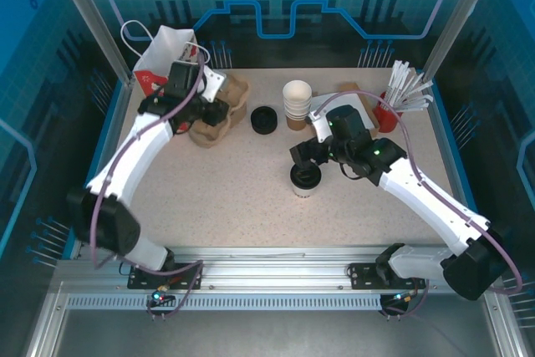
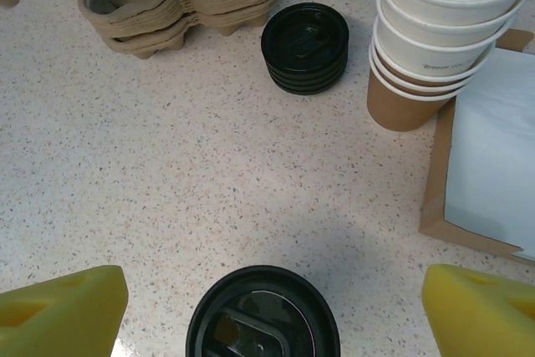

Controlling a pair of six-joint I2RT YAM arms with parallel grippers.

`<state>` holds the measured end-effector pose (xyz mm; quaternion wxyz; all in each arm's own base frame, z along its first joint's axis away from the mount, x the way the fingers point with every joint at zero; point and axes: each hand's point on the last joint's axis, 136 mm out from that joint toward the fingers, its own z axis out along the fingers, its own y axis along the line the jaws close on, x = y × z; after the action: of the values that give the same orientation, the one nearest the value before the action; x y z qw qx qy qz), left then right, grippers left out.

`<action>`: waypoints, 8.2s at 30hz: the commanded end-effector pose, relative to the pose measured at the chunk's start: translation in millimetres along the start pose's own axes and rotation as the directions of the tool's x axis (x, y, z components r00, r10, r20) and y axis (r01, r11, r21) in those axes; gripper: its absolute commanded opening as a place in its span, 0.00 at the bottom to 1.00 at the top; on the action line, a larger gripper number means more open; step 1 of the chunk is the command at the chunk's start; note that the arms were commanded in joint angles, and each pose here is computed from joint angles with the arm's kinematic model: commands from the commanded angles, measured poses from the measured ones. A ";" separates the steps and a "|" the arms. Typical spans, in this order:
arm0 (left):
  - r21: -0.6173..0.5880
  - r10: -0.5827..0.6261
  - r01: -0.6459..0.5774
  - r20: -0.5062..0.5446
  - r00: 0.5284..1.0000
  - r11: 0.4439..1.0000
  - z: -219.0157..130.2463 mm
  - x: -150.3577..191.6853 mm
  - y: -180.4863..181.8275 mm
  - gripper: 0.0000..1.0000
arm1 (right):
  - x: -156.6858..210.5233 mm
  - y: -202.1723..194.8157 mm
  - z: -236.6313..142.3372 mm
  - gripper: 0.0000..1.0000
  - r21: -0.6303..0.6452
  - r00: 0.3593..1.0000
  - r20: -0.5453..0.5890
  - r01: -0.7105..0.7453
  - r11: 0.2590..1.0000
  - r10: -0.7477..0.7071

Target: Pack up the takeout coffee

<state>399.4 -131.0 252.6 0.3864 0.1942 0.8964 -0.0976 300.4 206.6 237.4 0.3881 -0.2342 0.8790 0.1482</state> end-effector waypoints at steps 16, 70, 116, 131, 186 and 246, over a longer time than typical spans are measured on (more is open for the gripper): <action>-0.055 -0.229 0.223 -0.273 0.934 0.973 51.1 163.8 -142.8 0.33 | 16.7 -26.4 -35.9 0.93 0.065 0.998 0.014 -0.058 0.996 0.058; -0.338 -0.242 0.316 0.243 0.939 0.886 -72.8 -28.8 82.4 0.71 | -5.9 20.2 -27.2 0.93 -0.045 0.996 0.076 0.049 0.998 -0.045; -0.478 -0.079 0.154 0.173 0.982 0.865 -9.0 -136.9 238.2 0.00 | 13.8 23.2 -3.1 0.93 -0.032 0.999 -0.011 0.033 0.999 -0.034; -0.530 0.227 -0.071 0.236 0.945 0.845 -167.0 -164.8 86.3 0.00 | 0.4 18.1 -32.9 0.93 -0.004 0.996 0.063 0.058 0.998 -0.057; -0.036 0.249 -0.246 0.181 0.952 0.968 -139.1 -32.4 -76.2 0.00 | 25.7 5.7 -53.5 0.94 0.013 0.997 0.071 0.026 1.000 -0.027; -0.151 0.307 -0.302 0.008 0.952 0.941 -1.2 -4.4 -51.8 0.07 | 33.5 9.0 -37.9 0.95 -0.006 1.000 0.024 0.016 1.000 -0.015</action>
<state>376.9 -171.1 263.7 0.4207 0.2813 0.8623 0.0171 250.2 186.5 234.5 0.3960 -0.2481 0.8725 0.1428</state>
